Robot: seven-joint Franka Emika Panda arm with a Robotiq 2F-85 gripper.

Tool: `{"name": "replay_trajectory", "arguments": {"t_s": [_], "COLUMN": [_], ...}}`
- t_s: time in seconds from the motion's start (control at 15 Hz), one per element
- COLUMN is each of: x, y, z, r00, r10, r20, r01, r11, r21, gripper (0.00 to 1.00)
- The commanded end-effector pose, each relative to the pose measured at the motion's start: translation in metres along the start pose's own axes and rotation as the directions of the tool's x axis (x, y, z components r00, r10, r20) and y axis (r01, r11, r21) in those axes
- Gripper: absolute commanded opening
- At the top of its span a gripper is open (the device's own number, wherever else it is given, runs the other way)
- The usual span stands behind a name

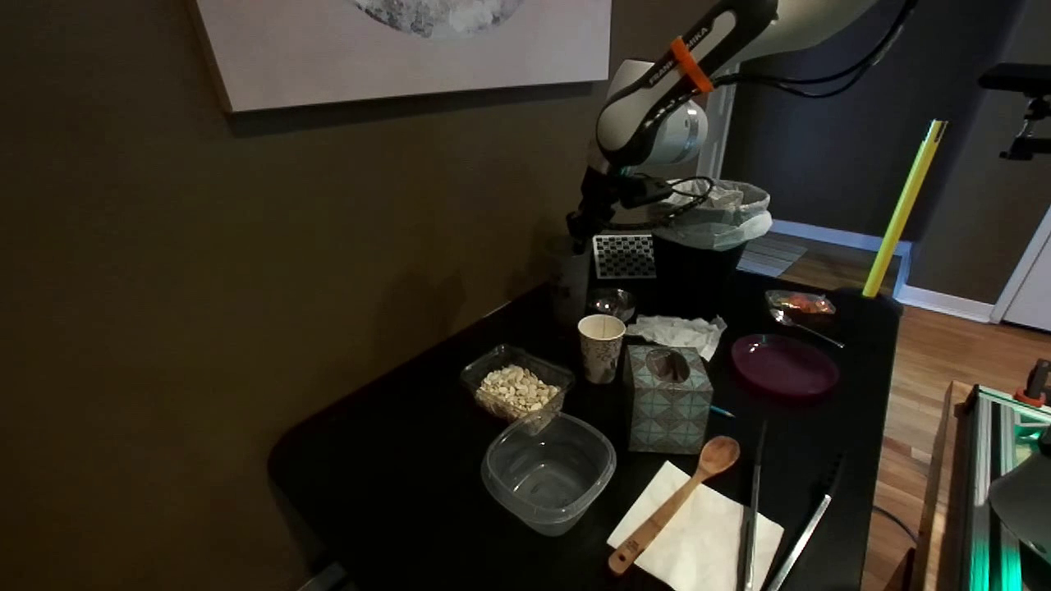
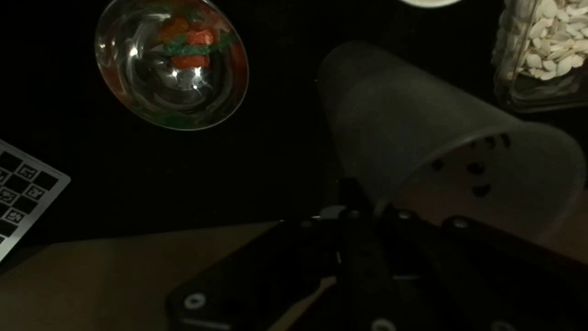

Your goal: Push the closest cup forward, then then pour out the contents from the furthest cup into the closest cup

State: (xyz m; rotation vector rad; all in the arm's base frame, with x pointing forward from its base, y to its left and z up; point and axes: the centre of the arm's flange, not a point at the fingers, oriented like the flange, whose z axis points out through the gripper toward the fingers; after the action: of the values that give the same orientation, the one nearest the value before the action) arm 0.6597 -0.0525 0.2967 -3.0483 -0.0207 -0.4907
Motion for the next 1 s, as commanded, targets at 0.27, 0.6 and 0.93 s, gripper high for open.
{"name": "replay_trajectory", "arguments": {"t_s": [0.27, 0.6, 0.93], "x": [-0.034, -0.052, -0.068], "y": [0.008, 0.014, 0.009], "z": [-0.033, -0.033, -0.031], "r00": [0.990, 0.972, 0.949], "r10": [-0.136, -0.231, -0.314], "r20": [0.026, 0.050, 0.015], "r01": [0.138, 0.236, 0.306], "r11": [0.986, 0.953, 0.914], "r21": [-0.098, -0.190, -0.267], "gripper": [0.01, 0.01, 0.01]}}
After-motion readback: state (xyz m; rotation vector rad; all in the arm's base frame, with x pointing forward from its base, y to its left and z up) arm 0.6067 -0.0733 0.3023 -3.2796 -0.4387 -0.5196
